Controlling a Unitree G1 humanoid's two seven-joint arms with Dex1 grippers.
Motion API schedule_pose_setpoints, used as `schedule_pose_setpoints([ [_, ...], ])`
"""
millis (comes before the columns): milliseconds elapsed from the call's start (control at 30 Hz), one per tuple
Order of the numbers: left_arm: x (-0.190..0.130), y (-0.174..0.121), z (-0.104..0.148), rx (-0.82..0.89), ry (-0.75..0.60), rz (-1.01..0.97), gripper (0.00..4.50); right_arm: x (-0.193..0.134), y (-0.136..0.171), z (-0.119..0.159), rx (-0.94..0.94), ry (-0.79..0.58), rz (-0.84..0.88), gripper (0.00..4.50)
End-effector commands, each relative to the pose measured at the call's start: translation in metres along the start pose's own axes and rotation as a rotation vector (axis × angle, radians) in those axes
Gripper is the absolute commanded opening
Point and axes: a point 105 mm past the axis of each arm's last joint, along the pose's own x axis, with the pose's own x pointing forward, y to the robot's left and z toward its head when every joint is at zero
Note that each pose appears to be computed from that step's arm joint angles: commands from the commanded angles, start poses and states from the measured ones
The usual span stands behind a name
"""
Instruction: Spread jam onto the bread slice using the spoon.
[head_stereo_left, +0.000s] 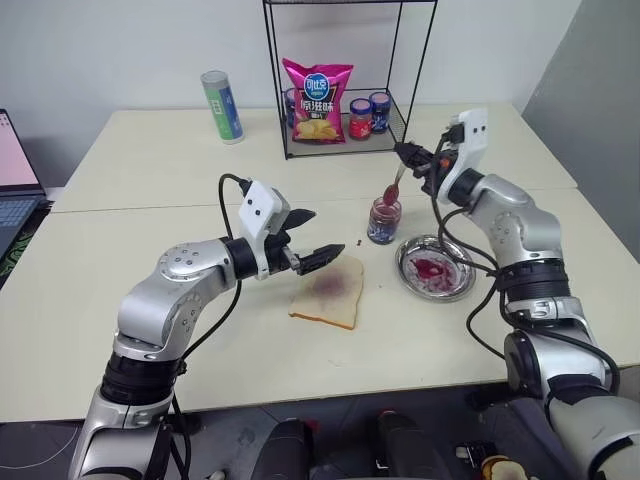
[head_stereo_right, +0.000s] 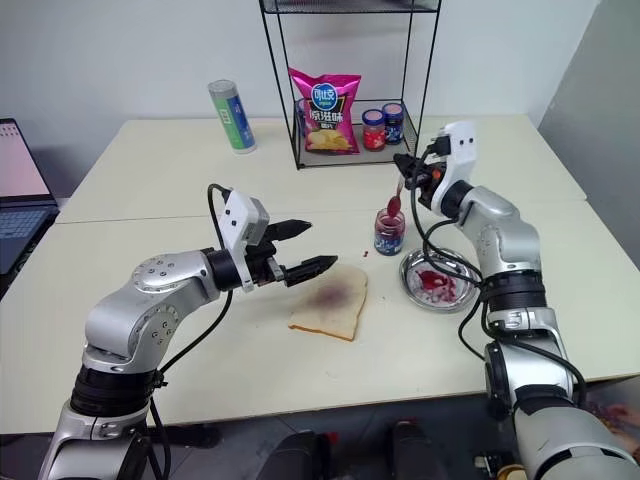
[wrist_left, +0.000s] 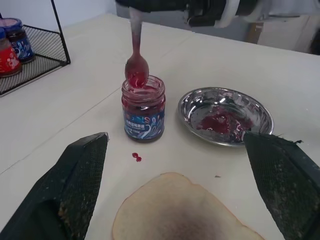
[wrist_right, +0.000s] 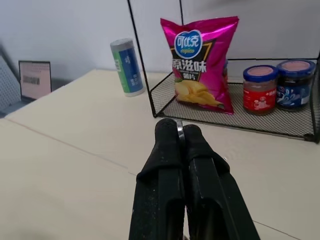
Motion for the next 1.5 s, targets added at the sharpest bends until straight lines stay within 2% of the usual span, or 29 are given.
schedule_pose_setpoints([
  [33,-0.006,-0.001,0.013,0.034,-0.037,0.008,4.5,0.0,0.005,0.001,-0.137,-0.014,0.017,0.04],
  [367,-0.006,-0.004,0.012,0.037,-0.033,-0.001,4.5,-0.002,0.008,-0.027,-0.282,0.05,0.024,0.04],
  [600,-0.006,-0.004,0.013,0.044,-0.033,-0.002,4.5,0.004,0.008,-0.033,-0.1,0.053,-0.004,0.04],
  [1000,-0.004,0.0,0.014,0.055,-0.046,0.014,4.5,0.004,-0.01,-0.016,0.305,-0.007,-0.122,0.04],
  [1500,-0.001,0.0,0.014,0.055,-0.051,0.003,4.5,-0.004,-0.031,-0.001,0.575,-0.076,-0.217,0.04],
])
